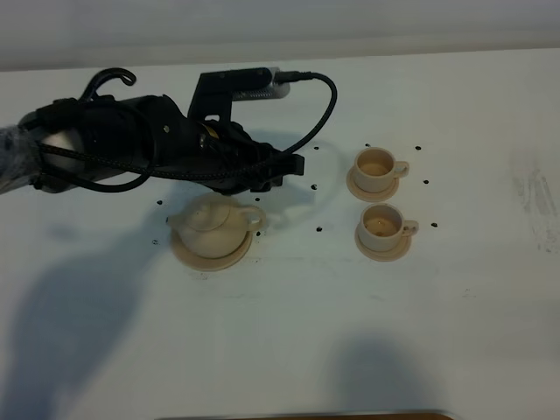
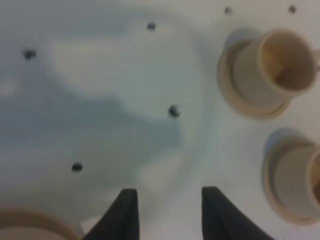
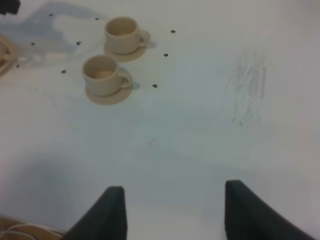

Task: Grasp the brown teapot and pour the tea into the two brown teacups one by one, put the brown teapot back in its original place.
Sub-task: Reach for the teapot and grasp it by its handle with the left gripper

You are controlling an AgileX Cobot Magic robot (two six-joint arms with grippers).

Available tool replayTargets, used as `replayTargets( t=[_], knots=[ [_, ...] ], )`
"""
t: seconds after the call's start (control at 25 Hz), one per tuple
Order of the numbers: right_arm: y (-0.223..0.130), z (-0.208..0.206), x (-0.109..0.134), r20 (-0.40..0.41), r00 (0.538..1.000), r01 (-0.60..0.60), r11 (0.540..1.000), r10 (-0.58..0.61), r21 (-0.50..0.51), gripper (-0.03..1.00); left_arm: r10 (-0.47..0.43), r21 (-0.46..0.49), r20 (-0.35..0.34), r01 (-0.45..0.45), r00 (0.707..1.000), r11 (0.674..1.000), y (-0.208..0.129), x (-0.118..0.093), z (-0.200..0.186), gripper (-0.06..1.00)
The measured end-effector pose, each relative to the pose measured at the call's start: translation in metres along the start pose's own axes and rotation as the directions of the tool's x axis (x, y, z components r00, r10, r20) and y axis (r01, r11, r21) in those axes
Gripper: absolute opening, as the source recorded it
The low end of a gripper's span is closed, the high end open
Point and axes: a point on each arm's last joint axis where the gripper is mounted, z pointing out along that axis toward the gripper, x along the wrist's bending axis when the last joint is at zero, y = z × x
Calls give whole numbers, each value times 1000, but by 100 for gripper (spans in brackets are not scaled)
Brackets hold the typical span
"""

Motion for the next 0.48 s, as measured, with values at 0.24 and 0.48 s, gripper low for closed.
replayTargets(
  t=[0.24,0.48],
  knots=[
    [0,0,0,0,1000,1,1000,-1,0,45,-6,6,-9,6,1000,1000,-2,2,5,29],
    [0,0,0,0,1000,0,1000,0,0,45,-18,8,-15,18,1000,1000,-3,4,9,29]
  ],
)
